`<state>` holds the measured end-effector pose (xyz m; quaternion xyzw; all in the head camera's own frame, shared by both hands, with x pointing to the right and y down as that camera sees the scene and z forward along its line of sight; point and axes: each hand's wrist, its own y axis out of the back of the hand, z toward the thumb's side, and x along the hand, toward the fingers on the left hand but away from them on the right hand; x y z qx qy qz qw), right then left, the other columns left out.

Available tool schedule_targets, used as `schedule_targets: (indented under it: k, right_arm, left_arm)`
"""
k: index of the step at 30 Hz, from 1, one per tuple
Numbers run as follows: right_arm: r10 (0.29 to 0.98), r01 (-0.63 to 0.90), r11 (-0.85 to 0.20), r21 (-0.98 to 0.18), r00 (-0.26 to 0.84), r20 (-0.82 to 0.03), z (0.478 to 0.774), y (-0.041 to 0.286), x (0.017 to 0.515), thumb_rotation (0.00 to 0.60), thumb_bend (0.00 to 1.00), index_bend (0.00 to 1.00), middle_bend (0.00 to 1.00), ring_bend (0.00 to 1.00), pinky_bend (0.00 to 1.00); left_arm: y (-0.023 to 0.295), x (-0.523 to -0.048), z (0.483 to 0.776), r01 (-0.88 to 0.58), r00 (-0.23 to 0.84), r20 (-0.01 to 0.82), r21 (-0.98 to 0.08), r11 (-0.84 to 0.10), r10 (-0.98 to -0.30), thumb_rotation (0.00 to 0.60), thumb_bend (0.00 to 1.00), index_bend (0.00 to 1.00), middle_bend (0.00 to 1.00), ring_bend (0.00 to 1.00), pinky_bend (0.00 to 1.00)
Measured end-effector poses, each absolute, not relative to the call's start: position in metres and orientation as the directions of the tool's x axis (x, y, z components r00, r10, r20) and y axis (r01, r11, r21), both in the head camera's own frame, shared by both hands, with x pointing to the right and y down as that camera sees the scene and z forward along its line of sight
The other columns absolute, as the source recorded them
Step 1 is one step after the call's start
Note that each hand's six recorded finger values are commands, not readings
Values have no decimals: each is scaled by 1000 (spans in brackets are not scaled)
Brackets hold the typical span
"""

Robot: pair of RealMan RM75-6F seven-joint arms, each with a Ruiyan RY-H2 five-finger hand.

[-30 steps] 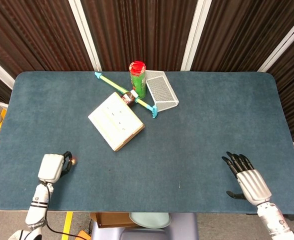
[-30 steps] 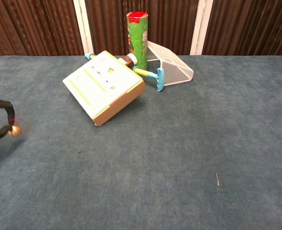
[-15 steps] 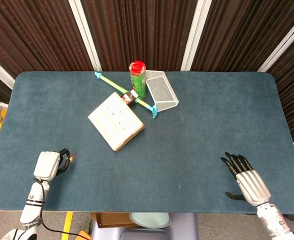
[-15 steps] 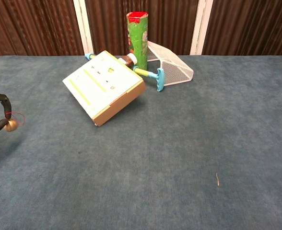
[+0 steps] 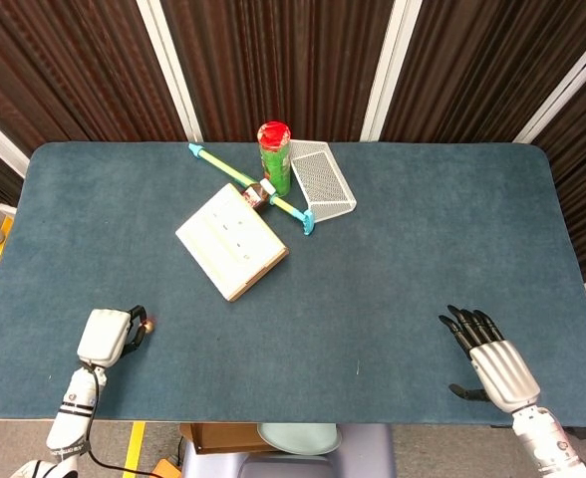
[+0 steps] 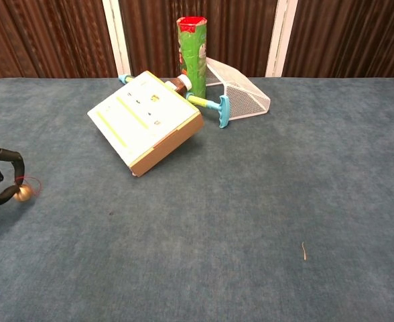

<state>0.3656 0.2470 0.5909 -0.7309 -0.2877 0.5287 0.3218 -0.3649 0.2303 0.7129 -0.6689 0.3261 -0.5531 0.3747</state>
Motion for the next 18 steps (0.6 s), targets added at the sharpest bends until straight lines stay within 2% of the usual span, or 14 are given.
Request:
schedule_targets:
  k: [5,10,14,15,16,18]
  right_arm:
    - [756,82,-632,-770,280,-591,592,248,364,600,183,0,0,0,0]
    - [756,86,-633,-769,283,-591,591,248,364,600,183,0,0,0,0]
    - [758,86,-631,-771,282,-588,590,248,365,600,183,0,0,0,0]
    - [759,85,-630,-772,280,-588,590,248,365,600,183,0,0,0,0]
    - [760,85,-629,-773,278,-588,590,248,366,600,183,0,0,0,0]
    - [765,87,-625,-776,268,-586,589,246,367,600,183,0,0,0,0]
  left_arm:
    - [235,-366,718,-4,173,525,-846,-533,-834,600,419,363,1000,1000,1000]
    - [240,-367,715,24,173,552,-830,-557,-816,600,414,217,1000,1000,1000]
    - [243,-369,703,16,171,539,-839,-544,-825,600,413,127,998,995,1000]
    - [243,-371,699,14,169,528,-846,-534,-832,600,413,100,967,962,997]
    - [243,-375,691,10,165,509,-857,-515,-844,600,412,75,879,876,951]
    - [245,-381,677,-3,157,474,-877,-480,-866,600,407,38,548,533,674]
